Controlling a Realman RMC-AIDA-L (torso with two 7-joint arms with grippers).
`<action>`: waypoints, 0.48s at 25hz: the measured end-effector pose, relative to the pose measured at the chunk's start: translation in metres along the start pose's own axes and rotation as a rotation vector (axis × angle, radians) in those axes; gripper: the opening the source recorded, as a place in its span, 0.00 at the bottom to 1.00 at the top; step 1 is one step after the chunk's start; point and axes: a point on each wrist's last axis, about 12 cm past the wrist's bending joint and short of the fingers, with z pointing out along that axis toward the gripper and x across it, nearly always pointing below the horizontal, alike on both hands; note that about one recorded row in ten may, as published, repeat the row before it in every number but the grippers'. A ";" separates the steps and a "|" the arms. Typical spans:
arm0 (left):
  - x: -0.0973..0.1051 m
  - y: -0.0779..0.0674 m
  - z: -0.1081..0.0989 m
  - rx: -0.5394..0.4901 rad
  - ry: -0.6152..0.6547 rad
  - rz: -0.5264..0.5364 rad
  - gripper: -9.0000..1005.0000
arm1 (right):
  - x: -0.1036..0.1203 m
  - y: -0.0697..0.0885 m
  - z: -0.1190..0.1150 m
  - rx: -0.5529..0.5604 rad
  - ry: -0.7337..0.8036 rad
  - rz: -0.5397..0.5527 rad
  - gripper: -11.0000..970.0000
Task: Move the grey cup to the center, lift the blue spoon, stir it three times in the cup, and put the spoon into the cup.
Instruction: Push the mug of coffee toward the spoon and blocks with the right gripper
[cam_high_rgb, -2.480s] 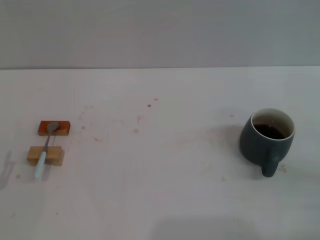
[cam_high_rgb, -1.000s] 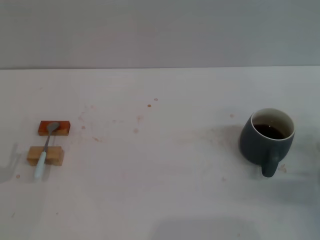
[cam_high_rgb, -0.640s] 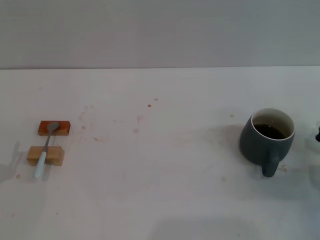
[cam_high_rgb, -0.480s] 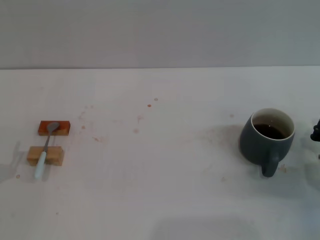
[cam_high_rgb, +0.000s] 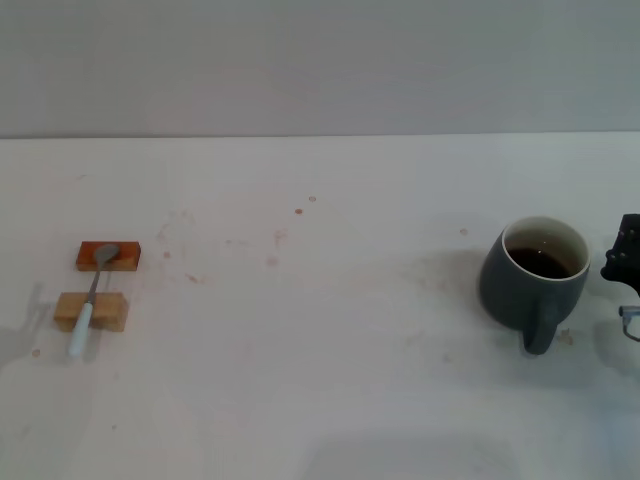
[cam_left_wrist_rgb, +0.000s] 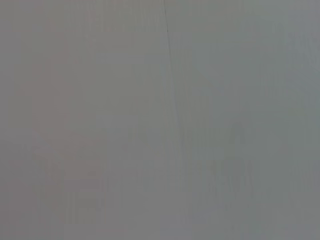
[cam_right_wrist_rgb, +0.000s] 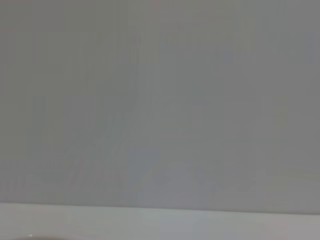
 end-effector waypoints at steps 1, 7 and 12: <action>0.000 0.000 0.000 0.000 0.000 0.000 0.81 | 0.000 0.002 0.000 -0.007 0.002 0.001 0.01; 0.000 0.000 0.000 0.002 0.000 -0.001 0.81 | 0.001 0.010 0.001 -0.054 0.015 -0.016 0.01; 0.000 0.000 0.000 0.002 0.000 -0.001 0.81 | 0.000 0.017 0.000 -0.074 0.016 -0.007 0.01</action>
